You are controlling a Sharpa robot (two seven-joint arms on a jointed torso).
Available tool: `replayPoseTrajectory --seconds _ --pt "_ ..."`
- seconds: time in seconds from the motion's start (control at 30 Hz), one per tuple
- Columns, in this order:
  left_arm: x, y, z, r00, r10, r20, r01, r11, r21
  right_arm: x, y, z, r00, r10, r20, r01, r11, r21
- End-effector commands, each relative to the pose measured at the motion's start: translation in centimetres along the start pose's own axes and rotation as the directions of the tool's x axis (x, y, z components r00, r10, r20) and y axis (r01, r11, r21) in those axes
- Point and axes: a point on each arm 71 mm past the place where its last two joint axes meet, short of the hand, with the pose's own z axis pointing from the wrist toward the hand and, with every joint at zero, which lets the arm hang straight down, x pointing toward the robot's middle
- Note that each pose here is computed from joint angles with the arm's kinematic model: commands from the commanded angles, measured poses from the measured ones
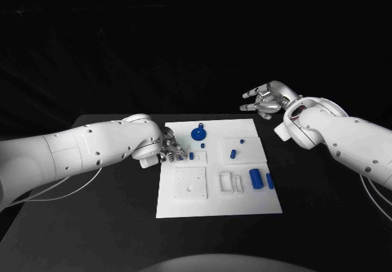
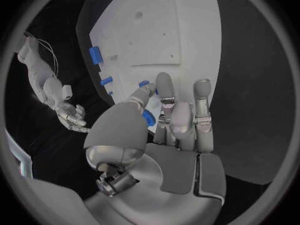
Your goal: Assemble the parts on the task board
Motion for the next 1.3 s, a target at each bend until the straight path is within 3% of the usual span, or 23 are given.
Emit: replayPoseTrajectory --seconds 0.03,0.9,1.3 --pt "0.45 -0.04 0.14 1.000 0.018 -0.006 -0.018 1.000 0.011 0.1 0.1 0.0 1.000 -0.002 -0.008 0.002 1.000 -0.011" --pt "0.62 0.63 -0.05 1.000 0.005 -0.018 -0.005 1.000 0.017 0.0 -0.1 -0.1 1.000 -0.002 -0.002 0.002 1.000 -0.006" --pt "0.60 1.59 -0.69 1.000 -0.011 -0.020 0.011 1.000 0.014 0.1 -0.3 -0.1 1.000 -0.002 -0.003 0.002 1.000 -0.002"
